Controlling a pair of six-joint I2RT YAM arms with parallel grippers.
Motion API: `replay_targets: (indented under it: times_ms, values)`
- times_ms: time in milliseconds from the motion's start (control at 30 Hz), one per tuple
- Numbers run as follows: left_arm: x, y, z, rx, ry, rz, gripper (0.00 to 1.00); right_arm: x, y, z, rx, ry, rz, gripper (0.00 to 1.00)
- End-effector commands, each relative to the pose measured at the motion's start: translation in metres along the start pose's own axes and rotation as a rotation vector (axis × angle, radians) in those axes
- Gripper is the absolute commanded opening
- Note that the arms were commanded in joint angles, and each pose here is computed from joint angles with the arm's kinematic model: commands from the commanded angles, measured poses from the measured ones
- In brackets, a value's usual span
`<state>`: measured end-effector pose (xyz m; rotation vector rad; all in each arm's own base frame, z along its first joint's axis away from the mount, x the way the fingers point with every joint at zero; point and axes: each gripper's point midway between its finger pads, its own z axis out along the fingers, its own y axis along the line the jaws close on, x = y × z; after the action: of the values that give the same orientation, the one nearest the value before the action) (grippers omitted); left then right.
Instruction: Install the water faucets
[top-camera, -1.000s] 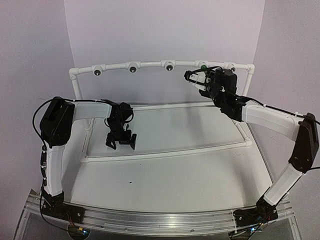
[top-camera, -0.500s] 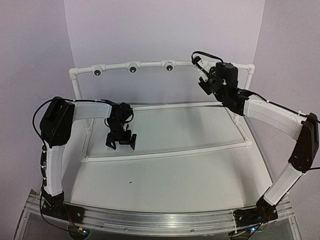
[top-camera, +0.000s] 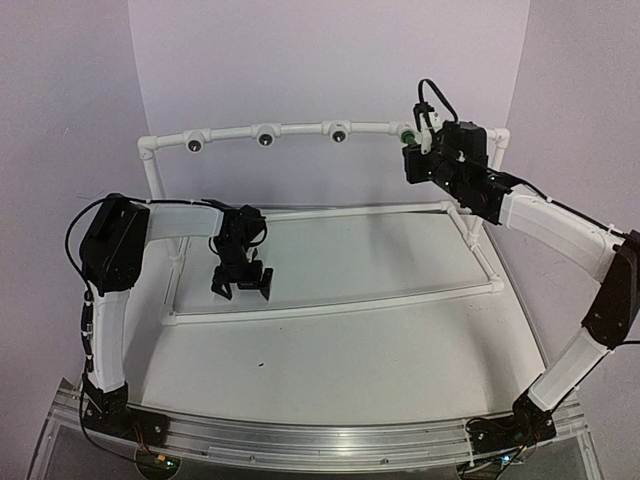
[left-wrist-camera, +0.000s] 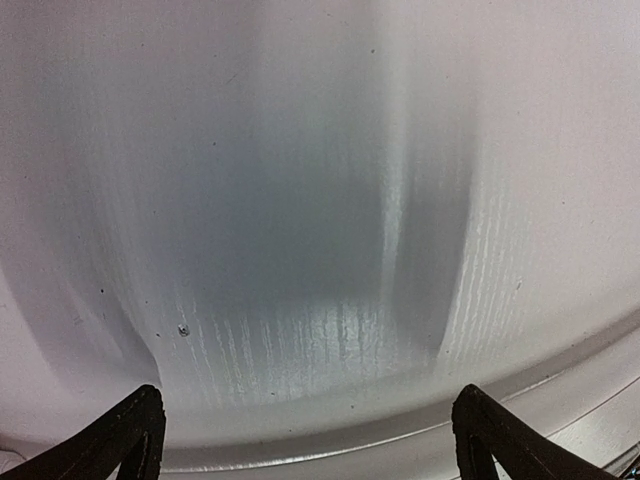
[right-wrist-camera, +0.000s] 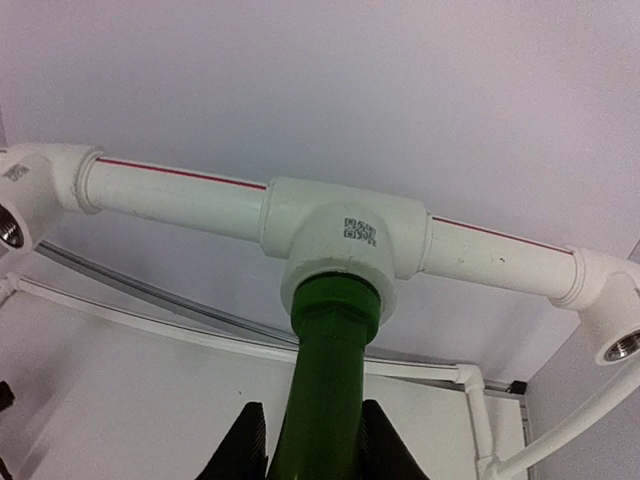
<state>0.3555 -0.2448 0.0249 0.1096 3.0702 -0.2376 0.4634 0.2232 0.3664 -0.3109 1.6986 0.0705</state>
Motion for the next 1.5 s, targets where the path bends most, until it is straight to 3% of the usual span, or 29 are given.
replay_targets:
  times_ms: [0, 567, 700, 1100, 1200, 1267, 1333, 1400, 1467]
  values:
    - [0.001, 0.002, -0.010, 0.003, -0.023, -0.008, 1.00, -0.010, 0.016, -0.011, -0.149, 0.023, 0.277, 0.28]
    - [-0.002, 0.000, -0.009, 0.007, -0.021, 0.000, 1.00, -0.024, 0.004, -0.012, -0.416, 0.089, 0.821, 0.22]
    - [-0.001, 0.001, -0.008, 0.003, -0.019, 0.002, 1.00, -0.026, 0.008, -0.015, -0.565, 0.113, 0.979, 0.22]
    - [-0.001, 0.003, -0.007, -0.005, -0.008, 0.003, 1.00, -0.037, 0.020, -0.027, -0.708, 0.148, 1.149, 0.24]
    - [-0.001, 0.003, -0.008, -0.004, -0.006, 0.003, 1.00, -0.038, 0.021, -0.029, -0.725, 0.166, 1.190, 0.35]
    - [-0.001, 0.003, -0.009, -0.005, -0.008, 0.002, 1.00, -0.039, 0.022, -0.031, -0.738, 0.161, 1.171, 0.62]
    - [-0.002, 0.004, -0.010, -0.006, -0.010, 0.003, 1.00, -0.040, 0.020, -0.036, -0.744, 0.144, 1.124, 0.81]
    - [-0.002, 0.004, -0.010, -0.007, -0.010, 0.005, 1.00, -0.039, 0.020, -0.041, -0.757, 0.127, 1.064, 0.93]
    - [-0.002, 0.004, -0.010, -0.007, -0.009, 0.006, 1.00, -0.035, 0.017, -0.046, -0.750, 0.111, 1.018, 0.97]
